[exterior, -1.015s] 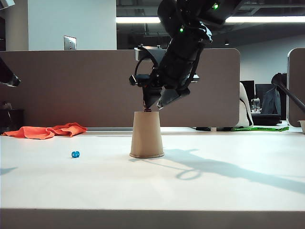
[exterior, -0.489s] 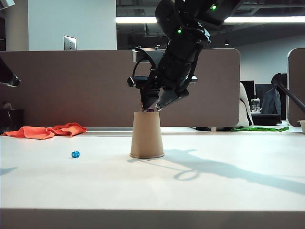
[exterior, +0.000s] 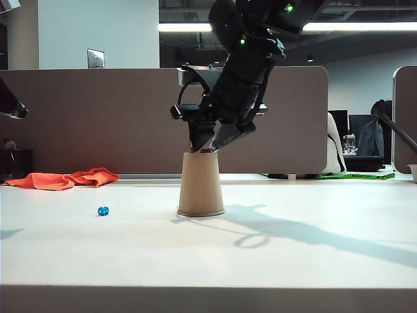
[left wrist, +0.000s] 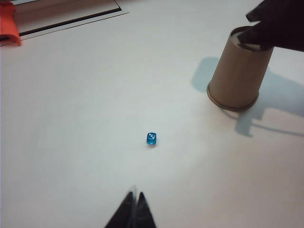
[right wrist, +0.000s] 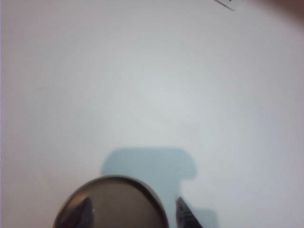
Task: Throw the dice onto the paper cup, compare its value with the values of the other dice on the table, place the die with the higher value on the paper cup, and take no action if both dice have the same value.
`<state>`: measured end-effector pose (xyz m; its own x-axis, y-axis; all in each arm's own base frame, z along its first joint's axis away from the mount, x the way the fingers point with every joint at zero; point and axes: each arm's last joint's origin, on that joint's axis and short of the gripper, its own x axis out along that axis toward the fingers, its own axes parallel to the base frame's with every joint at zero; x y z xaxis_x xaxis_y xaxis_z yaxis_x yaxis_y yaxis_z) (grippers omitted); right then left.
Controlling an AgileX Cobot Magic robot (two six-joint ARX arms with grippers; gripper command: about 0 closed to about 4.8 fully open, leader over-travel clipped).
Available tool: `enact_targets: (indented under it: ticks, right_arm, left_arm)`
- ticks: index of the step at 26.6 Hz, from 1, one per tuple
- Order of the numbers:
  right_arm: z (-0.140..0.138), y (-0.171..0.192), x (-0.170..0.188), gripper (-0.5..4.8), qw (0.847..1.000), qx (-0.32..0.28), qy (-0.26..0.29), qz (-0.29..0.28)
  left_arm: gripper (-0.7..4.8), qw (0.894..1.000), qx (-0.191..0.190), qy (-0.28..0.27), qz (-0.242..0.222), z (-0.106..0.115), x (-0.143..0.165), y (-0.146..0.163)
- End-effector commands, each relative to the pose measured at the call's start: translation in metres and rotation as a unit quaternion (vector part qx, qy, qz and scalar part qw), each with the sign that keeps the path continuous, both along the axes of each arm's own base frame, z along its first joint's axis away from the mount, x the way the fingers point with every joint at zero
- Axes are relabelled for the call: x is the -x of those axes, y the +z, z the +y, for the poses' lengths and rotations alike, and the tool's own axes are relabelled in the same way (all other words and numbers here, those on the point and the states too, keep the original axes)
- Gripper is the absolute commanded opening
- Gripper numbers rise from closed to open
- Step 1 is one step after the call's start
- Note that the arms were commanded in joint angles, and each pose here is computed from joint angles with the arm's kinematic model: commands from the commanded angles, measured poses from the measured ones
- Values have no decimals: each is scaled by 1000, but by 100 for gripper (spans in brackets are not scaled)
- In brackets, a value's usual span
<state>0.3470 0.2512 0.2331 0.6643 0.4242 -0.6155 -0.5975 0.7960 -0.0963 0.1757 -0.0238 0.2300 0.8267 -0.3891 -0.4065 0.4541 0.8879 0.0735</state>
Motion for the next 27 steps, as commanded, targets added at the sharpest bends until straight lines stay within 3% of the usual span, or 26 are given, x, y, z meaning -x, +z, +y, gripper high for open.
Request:
enact_targets:
  ticks: [1,7,17,27]
  right_arm:
    - [1,3,1,230,1000,-1,3,-1]
    - [0,2,1,229,1000,1,1,-1]
    - [0,2,1,101,1000,1,1,-1]
    - [1,8,1,101,1000,-10,1,-15]
  left_arm:
    - [-6,1000,3,-1,-8,0,-1,3]
    - [-5,1000,3,-1,-8,0,-1,3]
    - [-6,1000,3,-1,-7,0,-1,3]
    - [-5,1000,3,-1,-7,0,-1,3]
